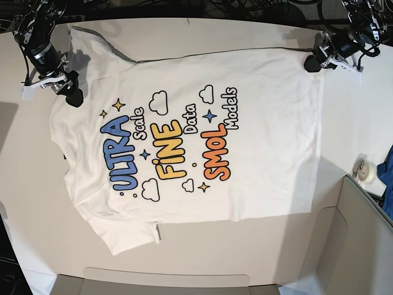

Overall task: Layout the t-shirt on the table in an organized manner, then fold the t-shirt properly
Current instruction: 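Grasp the collar-side corners of the t-shirt with both grippers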

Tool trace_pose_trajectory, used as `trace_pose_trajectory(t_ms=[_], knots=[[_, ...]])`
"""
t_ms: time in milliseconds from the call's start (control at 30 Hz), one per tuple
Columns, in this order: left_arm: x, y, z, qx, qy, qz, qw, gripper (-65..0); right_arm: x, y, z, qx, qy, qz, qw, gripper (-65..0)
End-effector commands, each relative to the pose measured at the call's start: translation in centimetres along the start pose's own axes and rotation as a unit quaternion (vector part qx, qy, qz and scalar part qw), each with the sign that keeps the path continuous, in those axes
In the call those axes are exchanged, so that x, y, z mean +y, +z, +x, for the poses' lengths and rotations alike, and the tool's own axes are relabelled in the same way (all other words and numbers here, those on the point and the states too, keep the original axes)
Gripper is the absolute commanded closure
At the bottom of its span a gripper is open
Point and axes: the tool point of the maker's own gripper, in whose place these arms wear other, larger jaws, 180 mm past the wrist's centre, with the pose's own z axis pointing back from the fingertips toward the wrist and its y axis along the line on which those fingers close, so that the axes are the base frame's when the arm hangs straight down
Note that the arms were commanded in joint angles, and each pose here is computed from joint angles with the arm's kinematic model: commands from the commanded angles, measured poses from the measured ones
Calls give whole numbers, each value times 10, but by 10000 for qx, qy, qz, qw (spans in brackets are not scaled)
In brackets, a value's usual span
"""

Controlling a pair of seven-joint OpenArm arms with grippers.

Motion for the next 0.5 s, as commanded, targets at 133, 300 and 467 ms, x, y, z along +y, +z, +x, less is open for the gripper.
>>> trace_pose_trajectory(t_ms=[133,300,467], knots=[[10,4,-1,79,-65,260,9996,-17,-24,8,-48,986,27,-540,9937,-405],[10,4,-1,79,-65,260,9996,-15,-29,13,-54,1053,12,-600,9926,-286],[7,4,0,65,-82,223,9997,0,-28,12,-56,1108,49,-584,9921,-46]])
